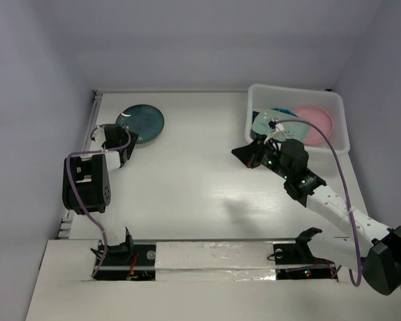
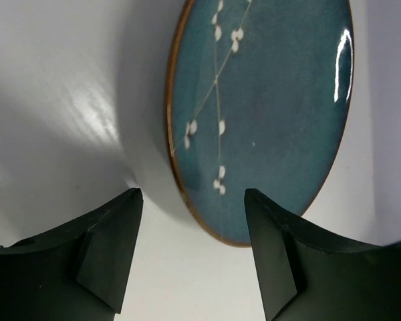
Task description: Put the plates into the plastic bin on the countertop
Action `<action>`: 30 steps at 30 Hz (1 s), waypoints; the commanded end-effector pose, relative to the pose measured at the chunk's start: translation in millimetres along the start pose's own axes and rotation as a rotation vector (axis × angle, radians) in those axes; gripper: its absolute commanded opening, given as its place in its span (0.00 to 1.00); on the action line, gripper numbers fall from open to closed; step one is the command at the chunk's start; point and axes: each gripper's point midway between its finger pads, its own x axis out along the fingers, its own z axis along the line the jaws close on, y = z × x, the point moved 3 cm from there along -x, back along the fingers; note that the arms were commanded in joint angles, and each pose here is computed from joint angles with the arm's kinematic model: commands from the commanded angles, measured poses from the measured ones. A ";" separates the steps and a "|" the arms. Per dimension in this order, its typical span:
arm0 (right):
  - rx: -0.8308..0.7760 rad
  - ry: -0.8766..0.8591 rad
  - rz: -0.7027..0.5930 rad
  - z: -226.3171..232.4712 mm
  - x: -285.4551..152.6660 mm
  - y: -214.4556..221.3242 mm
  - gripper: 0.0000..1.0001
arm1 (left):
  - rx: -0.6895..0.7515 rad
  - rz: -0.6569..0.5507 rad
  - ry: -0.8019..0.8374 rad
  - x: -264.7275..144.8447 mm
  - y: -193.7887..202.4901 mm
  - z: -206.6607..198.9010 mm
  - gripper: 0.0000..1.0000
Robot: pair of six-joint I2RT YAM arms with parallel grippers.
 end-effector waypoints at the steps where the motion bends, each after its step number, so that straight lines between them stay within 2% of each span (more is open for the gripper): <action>1: -0.042 -0.079 -0.065 23.1 2.5 -24.6 0.04 | -0.030 -0.026 0.058 7.2 -15.4 -24.3 0.59; 11: -0.061 -0.040 -0.097 23.0 -3.0 -35.2 0.04 | -0.092 0.043 0.044 29.1 -3.4 -17.9 0.48; 20: -0.078 -0.032 -0.114 25.5 -12.4 -39.2 0.05 | -0.186 0.068 0.168 29.6 3.3 -16.4 0.26; 22: -0.081 -0.020 -0.110 24.4 -14.2 -39.1 0.05 | -0.202 0.066 0.223 25.7 2.8 -16.1 0.14; 24: -0.087 -0.018 -0.119 26.2 -17.6 -42.0 0.07 | -0.207 0.063 0.275 22.0 0.8 -18.4 0.00; 28: -0.088 0.002 -0.133 26.0 -24.1 -44.9 0.14 | -0.173 0.041 0.349 7.2 -7.5 -29.4 0.00; 30: -0.092 0.008 -0.149 27.3 -28.1 -48.6 0.23 | -0.151 0.012 0.410 -8.5 -15.5 -42.5 0.00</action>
